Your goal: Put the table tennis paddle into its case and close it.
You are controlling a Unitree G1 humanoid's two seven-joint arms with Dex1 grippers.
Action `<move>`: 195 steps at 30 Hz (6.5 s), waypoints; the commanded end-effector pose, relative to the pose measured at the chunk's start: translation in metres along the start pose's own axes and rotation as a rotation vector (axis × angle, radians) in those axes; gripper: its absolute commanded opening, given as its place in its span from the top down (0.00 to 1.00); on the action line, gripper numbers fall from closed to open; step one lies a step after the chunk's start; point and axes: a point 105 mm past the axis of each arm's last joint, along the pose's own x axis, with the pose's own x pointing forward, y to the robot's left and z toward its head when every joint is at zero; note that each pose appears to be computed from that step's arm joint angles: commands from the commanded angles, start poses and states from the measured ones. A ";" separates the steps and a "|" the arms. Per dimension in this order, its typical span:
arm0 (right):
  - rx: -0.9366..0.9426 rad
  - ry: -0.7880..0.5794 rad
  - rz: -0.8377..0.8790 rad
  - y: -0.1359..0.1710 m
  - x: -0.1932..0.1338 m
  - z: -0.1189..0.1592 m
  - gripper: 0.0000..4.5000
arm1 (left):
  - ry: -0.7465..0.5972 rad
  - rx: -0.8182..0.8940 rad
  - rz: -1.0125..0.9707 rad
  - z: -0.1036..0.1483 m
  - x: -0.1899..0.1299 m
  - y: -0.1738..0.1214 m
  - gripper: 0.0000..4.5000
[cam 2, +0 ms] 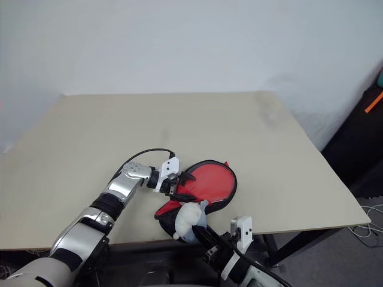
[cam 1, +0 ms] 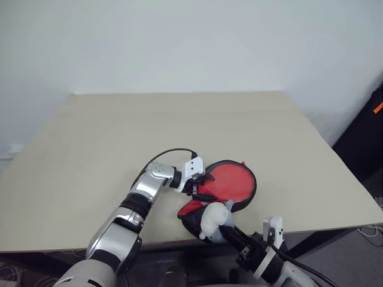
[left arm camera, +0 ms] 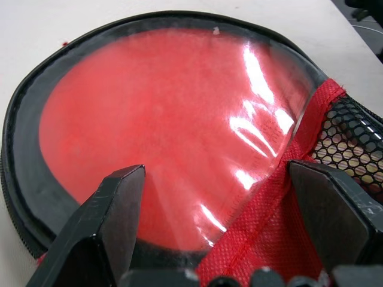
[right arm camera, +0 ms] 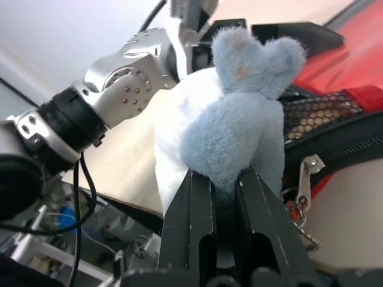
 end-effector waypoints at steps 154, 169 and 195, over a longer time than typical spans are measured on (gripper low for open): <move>-0.184 -0.127 -0.464 -0.135 -0.024 0.125 0.00 | -0.176 -0.237 -0.122 0.038 -0.038 -0.009 0.10; -0.312 -0.035 -0.389 -0.140 0.014 0.140 0.00 | -0.141 -0.227 -0.093 0.011 -0.032 -0.017 0.10; -0.338 -0.002 -0.404 -0.143 0.023 0.136 0.99 | -0.166 -0.235 -0.048 0.014 -0.017 -0.008 0.10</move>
